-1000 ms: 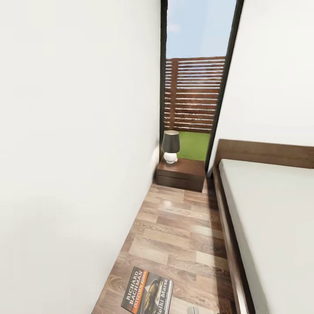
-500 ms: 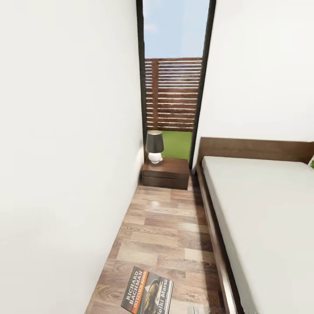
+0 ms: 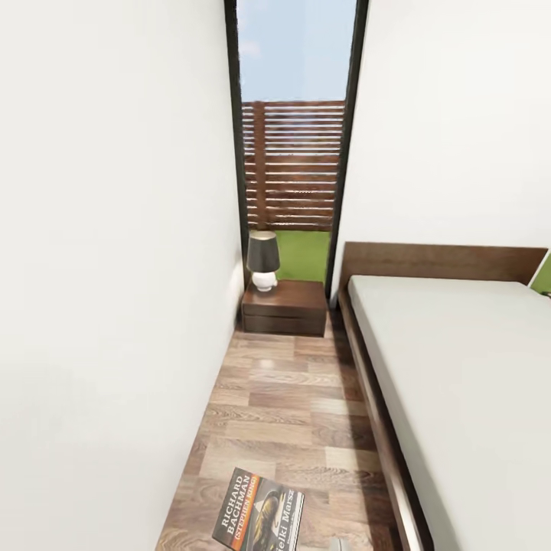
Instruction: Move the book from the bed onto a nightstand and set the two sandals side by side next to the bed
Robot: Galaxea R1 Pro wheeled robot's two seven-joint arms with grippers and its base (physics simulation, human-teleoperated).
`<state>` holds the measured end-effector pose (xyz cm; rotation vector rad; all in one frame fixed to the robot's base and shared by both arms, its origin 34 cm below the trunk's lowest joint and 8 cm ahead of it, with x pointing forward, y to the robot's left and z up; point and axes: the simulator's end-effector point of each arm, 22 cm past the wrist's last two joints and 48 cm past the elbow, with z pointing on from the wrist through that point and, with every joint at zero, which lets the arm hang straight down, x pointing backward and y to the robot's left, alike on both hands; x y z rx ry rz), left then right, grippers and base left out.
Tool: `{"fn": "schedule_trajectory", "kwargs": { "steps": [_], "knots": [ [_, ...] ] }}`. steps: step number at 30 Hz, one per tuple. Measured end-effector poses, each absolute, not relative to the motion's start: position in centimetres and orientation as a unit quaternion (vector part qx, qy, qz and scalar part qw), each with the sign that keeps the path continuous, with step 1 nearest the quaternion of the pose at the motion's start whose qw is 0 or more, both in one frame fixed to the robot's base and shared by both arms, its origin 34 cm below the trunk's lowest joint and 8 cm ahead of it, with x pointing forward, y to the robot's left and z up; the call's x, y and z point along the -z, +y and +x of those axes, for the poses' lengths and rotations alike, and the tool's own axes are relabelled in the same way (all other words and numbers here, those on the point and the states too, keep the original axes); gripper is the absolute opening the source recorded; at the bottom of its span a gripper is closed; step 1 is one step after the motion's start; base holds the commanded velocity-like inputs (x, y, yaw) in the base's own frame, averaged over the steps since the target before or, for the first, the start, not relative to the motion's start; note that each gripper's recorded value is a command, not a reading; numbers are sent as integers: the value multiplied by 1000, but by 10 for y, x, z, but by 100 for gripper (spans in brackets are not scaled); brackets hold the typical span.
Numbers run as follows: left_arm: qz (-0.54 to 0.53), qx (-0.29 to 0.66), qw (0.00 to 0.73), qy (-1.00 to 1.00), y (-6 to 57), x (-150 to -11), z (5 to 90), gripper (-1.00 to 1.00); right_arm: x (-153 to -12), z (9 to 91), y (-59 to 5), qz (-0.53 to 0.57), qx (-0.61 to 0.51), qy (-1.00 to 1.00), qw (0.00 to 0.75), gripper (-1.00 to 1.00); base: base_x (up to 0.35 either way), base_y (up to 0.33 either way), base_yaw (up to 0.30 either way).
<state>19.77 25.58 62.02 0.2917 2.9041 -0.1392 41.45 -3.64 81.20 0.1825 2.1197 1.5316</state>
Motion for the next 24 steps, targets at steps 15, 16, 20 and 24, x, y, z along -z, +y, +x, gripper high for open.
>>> {"fn": "schedule_trajectory", "kwargs": {
  "steps": [15,16,20,24],
  "knots": [
    [100,48,109,988,255,-620,198,100,-812,414,-36,67,-565,781,257,-100,265,101,-4],
    [100,48,109,988,255,-620,198,100,-812,414,-36,67,-565,781,257,-100,280,30,0],
    [101,48,109,988,255,-620,197,100,-812,414,-36,67,-565,781,257,-100,286,5,0],
    [101,48,109,988,255,-620,198,100,-812,414,-35,68,-565,781,257,-100,296,-51,0]
  ]
}}
